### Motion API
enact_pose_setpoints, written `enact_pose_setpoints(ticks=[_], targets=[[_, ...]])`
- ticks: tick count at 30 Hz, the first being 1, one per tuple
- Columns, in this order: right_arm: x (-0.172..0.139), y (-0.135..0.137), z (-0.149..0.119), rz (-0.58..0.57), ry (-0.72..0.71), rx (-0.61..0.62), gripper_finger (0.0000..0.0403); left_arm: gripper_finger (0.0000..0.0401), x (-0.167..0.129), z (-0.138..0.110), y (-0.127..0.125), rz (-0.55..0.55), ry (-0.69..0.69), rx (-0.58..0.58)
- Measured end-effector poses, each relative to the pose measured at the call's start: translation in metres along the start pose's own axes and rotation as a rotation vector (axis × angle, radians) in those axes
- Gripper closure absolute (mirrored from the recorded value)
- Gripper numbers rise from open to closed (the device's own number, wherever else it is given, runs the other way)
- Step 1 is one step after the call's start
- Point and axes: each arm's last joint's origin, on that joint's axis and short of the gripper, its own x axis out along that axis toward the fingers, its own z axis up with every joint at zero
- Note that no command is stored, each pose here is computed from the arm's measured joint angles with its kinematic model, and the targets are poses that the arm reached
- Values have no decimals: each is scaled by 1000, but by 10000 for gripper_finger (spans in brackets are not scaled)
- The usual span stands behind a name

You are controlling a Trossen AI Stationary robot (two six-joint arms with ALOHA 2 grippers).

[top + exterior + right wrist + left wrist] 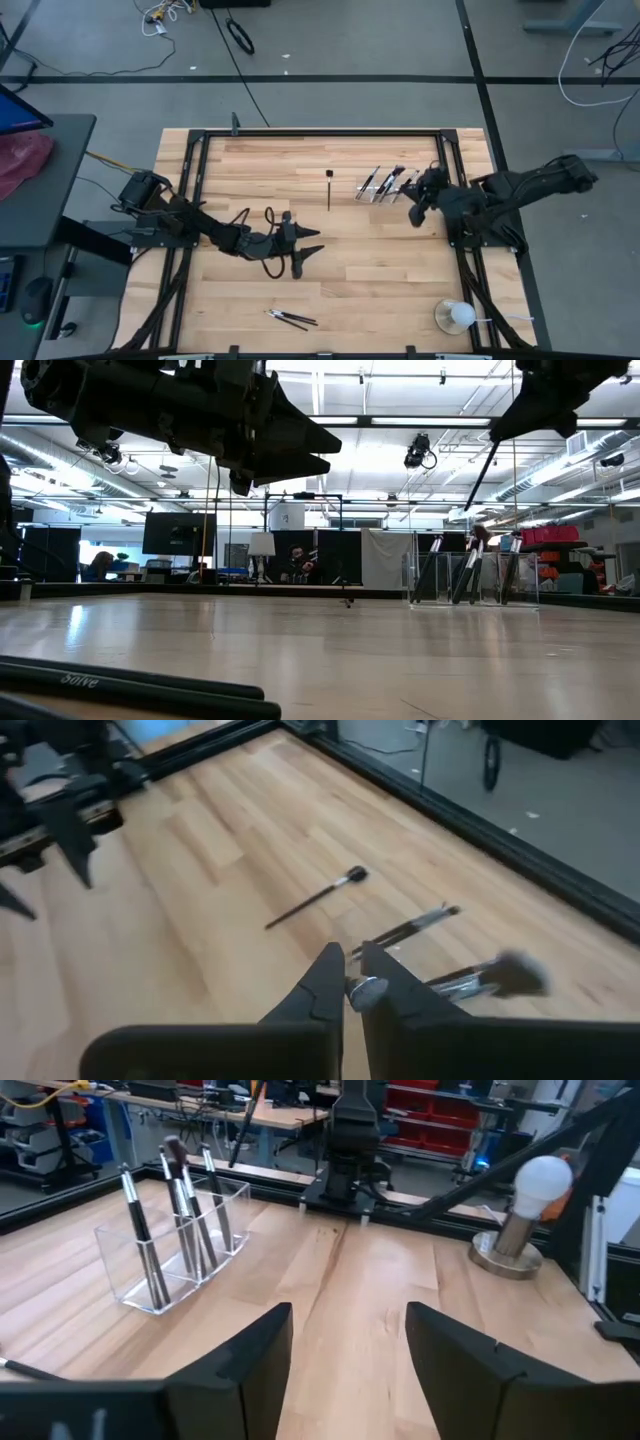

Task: Put items in baskets/containers
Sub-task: Put the black eyeshadow brush into the transparent organizer

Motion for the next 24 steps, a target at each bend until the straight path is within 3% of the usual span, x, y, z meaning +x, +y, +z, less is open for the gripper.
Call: enact_pose_setpoints(ticks=[9, 17, 24], targets=[[46, -13, 18, 43, -3, 21, 391, 206, 1, 0, 2, 8, -1, -1], [105, -33, 15, 35, 134, 50, 391, 206, 1, 0, 2, 7, -1, -1], [132, -46, 10, 67, 231, 88, 385, 206, 1, 0, 2, 7, -1, -1]])
